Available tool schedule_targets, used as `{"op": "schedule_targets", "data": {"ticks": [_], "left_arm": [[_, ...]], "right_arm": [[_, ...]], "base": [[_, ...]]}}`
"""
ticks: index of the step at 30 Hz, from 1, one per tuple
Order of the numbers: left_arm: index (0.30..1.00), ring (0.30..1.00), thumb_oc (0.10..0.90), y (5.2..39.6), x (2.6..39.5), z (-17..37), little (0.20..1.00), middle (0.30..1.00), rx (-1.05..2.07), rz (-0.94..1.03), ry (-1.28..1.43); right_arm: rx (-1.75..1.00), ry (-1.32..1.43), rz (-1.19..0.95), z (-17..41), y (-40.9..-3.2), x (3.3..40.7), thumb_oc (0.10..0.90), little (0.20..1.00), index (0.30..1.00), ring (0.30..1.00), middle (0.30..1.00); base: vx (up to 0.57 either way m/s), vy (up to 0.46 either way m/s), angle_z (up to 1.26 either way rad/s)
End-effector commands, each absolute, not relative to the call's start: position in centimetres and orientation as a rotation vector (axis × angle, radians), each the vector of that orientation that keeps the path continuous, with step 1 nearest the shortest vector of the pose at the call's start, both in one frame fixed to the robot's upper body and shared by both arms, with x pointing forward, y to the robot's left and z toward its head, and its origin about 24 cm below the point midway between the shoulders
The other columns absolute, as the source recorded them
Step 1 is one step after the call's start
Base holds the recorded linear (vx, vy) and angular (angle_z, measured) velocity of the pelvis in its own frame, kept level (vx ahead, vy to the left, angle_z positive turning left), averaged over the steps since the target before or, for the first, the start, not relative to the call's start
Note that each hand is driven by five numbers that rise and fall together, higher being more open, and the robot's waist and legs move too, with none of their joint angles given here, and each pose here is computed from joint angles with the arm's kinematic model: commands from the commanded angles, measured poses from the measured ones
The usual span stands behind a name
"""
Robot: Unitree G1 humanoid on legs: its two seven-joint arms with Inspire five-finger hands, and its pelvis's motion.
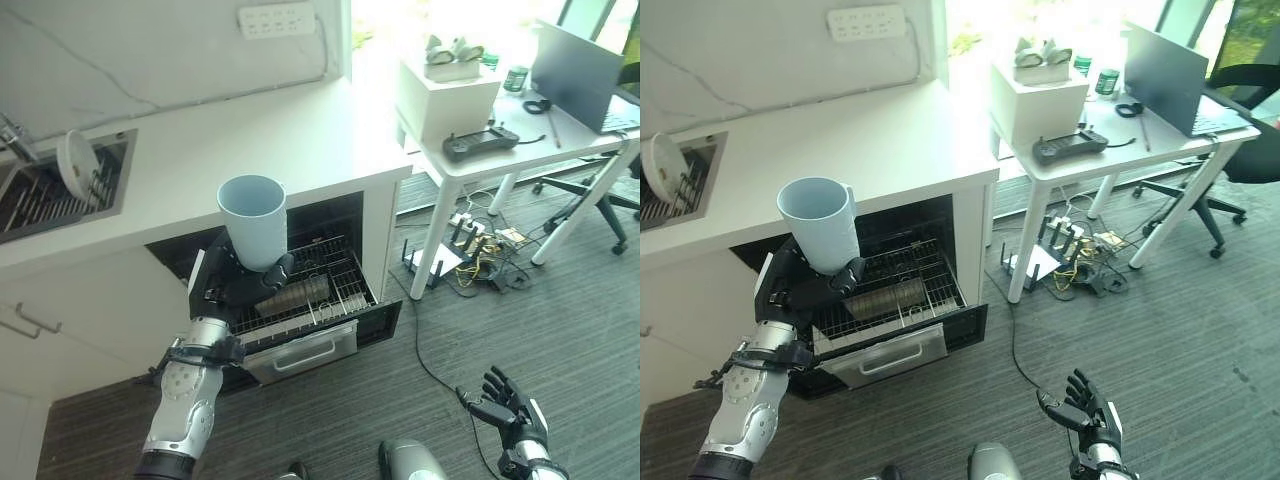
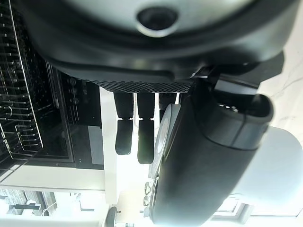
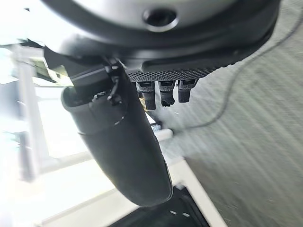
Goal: Place the dishes in the dishwasher.
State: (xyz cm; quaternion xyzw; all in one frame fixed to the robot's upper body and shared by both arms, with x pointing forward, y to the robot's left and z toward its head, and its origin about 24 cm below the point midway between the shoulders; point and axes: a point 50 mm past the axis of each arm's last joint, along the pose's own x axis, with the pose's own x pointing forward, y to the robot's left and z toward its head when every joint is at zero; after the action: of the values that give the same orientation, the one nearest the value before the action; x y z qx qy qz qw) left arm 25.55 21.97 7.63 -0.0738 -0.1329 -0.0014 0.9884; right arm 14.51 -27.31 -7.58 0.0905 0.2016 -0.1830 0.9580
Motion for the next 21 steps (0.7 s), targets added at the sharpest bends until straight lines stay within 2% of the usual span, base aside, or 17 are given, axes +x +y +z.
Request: {"op": "schedule_targets", "data": {"ticks": [1,5,9,12,14,21], "left_arm": [[0.3,0.3,0.4,22.7,25.9,12.9,0.3,0.3,-0.178,0.125,-0.615],[0.3,0.3,0.4,22.4,25.9,11.0,0.3,0.3,-0.189,0.293,-0.558],[0.3,0.3,0.4,21.8,25.7,10.8,0.3,0.3,-0.085,0.437,-0.571],[0.3,0.3,0.4,22.2,26.1,10.9,0.3,0.3,-0.021,0.573,-0.585],[0.3,0.3,0.4,21.0,26.0,10.7,0.3,0.3,0.078,0.642,-0.626],[0.3,0.3,0.4,19.2,26.2,11.6,0.3,0.3,0.212,0.604,-0.756]], "right_arm": [[0.222,0.056,-0.324,-2.4,-28.5,17.0,0.8,0.9,0.9,0.9,0.9],[0.216,-0.292,-0.219,4.7,-27.9,18.7,0.8,0.9,0.9,0.9,0.9],[0.15,-0.493,-0.056,9.5,-26.9,19.8,0.8,0.9,0.9,0.9,0.9],[0.238,-0.524,0.142,11.1,-25.6,20.6,0.8,0.9,0.9,0.9,0.9],[0.249,-0.569,0.321,12.5,-23.1,22.2,0.8,0.9,0.9,0.9,0.9],[0.192,-0.568,0.64,15.5,-17.2,23.9,0.8,0.9,0.9,0.9,0.9]], "base": [[-0.01,0.003,-0.42],[-0.03,0.004,-0.49],[-0.03,0.007,-0.41],[-0.02,-0.02,-0.1],[-0.06,-0.087,-0.06],[-0.03,-0.074,0.06]]}}
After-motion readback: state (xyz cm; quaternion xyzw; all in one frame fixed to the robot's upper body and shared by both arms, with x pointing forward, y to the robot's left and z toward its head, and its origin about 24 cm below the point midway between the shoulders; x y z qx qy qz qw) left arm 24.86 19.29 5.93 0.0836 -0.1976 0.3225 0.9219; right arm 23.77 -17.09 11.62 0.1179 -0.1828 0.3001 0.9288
